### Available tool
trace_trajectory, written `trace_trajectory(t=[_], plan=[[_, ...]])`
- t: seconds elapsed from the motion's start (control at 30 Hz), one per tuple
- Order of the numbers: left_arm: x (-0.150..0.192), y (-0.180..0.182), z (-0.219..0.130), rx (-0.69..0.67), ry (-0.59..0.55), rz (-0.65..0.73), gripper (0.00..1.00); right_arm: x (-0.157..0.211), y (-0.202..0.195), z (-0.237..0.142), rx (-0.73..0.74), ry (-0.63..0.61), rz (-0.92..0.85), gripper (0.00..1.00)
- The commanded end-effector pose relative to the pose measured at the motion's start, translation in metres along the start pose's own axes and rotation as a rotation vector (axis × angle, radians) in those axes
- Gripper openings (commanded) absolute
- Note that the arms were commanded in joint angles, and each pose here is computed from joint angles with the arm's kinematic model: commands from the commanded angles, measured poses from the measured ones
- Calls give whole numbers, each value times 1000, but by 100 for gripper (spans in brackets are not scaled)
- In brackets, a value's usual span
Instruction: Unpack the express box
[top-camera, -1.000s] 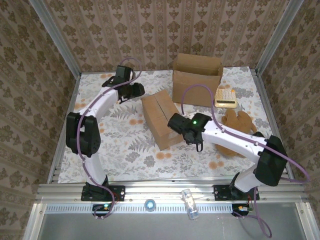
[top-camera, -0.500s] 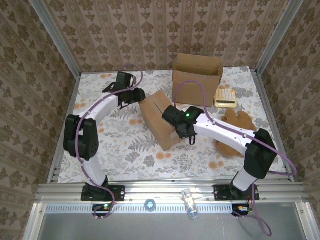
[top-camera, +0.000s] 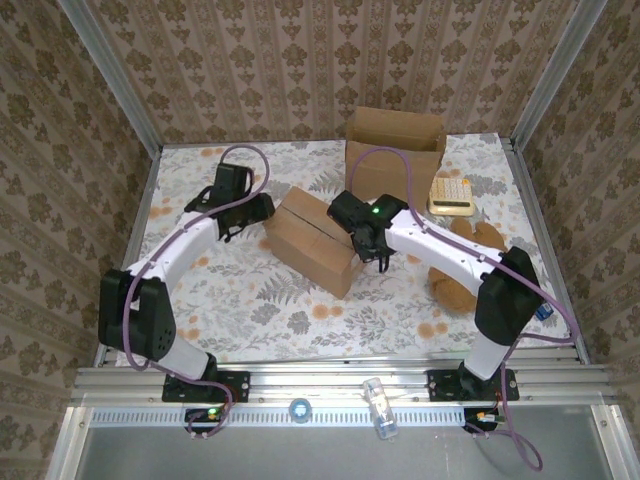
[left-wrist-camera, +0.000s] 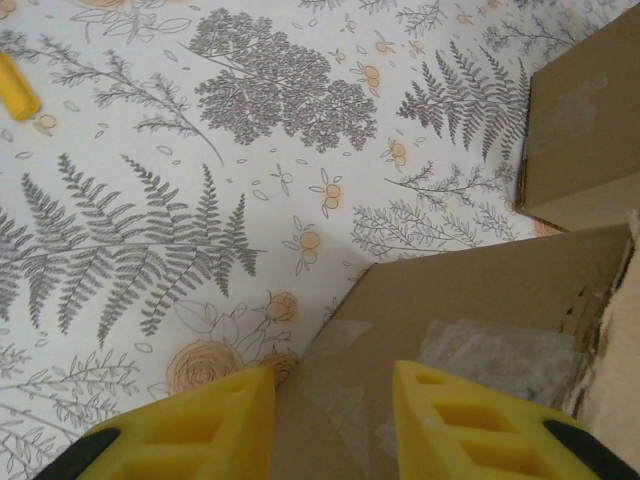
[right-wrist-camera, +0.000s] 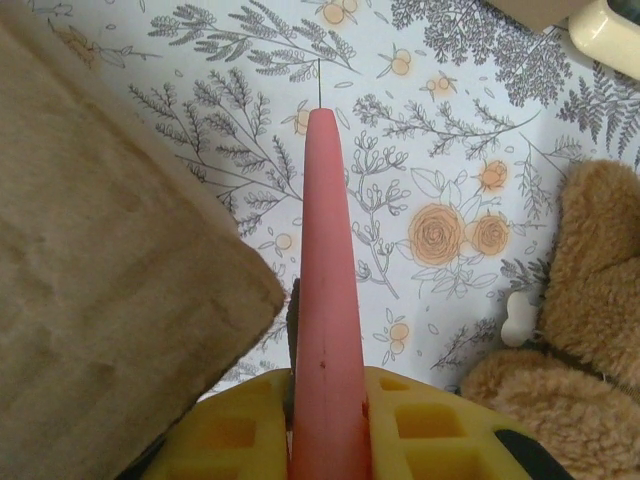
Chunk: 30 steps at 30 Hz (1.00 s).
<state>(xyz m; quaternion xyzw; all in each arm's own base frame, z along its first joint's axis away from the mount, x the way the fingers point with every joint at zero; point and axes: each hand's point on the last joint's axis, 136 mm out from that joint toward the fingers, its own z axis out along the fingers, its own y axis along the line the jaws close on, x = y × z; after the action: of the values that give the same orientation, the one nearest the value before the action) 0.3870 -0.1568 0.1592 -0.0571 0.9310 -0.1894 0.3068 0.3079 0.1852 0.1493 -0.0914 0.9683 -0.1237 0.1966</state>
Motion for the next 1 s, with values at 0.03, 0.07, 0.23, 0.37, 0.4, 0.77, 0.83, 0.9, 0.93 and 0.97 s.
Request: trace_trajectory(t=[0.03, 0.07, 0.23, 0.37, 0.4, 0.77, 0.83, 0.9, 0.93, 0.97], plan=[[45, -8, -6, 43, 130, 2, 35, -35, 23, -5, -79, -97, 34, 0], [46, -8, -8, 44, 129, 1, 35, -35, 23, -4, -78, -94, 34, 0], [48, -10, -14, 41, 131, 4, 36, -36, 23, -1, -74, -92, 43, 0], [53, -13, -16, 45, 141, 7, 36, -38, 22, 1, -72, -92, 52, 0], [55, -14, -16, 47, 145, 7, 36, -39, 21, 1, -71, -94, 53, 0], [87, -34, -27, 76, 192, 42, 36, -48, 14, 7, -59, -91, 74, 0], [89, -33, -29, 67, 191, 45, 37, -46, 14, 8, -58, -87, 73, 0], [89, -30, -30, 50, 189, 49, 40, -45, 13, 9, -56, -85, 76, 0], [89, -27, -31, 35, 186, 53, 42, -43, 13, 9, -57, -83, 76, 0], [87, -24, -32, 15, 179, 59, 43, -43, 13, 8, -60, -85, 79, 0]])
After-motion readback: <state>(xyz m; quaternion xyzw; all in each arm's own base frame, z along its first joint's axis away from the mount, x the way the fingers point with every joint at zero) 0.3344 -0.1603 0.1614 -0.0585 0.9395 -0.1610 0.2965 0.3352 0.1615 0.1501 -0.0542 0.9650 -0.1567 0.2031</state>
